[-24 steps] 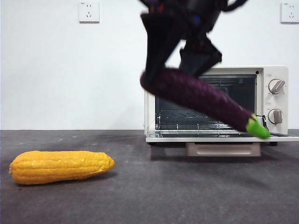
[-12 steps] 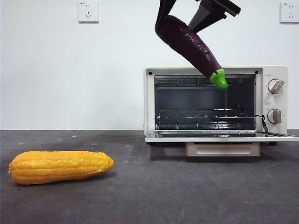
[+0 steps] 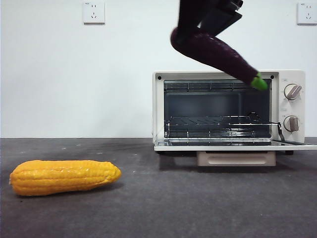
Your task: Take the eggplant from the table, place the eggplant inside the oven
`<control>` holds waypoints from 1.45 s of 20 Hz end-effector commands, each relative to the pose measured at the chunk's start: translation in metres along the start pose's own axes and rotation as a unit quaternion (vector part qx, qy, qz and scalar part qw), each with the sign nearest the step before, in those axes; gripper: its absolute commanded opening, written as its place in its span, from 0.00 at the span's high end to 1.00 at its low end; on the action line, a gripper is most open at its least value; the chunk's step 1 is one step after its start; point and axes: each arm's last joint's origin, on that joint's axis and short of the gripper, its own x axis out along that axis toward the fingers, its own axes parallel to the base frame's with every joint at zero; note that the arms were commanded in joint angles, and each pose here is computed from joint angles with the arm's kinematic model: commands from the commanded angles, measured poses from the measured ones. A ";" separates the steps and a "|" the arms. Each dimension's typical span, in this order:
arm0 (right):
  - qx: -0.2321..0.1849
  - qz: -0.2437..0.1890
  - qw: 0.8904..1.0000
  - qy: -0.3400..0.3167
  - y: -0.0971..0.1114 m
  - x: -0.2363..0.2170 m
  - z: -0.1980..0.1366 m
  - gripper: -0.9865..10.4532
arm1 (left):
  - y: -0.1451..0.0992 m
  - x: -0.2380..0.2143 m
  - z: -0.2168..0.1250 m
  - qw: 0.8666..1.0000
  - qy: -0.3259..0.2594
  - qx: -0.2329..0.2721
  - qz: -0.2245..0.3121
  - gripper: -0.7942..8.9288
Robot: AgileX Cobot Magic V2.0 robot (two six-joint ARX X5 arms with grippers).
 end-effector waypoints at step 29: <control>0.608 0.097 0.753 -0.230 -0.073 0.057 -0.090 0.92 | 0.003 -0.001 0.000 1.000 -0.009 0.011 0.003 0.92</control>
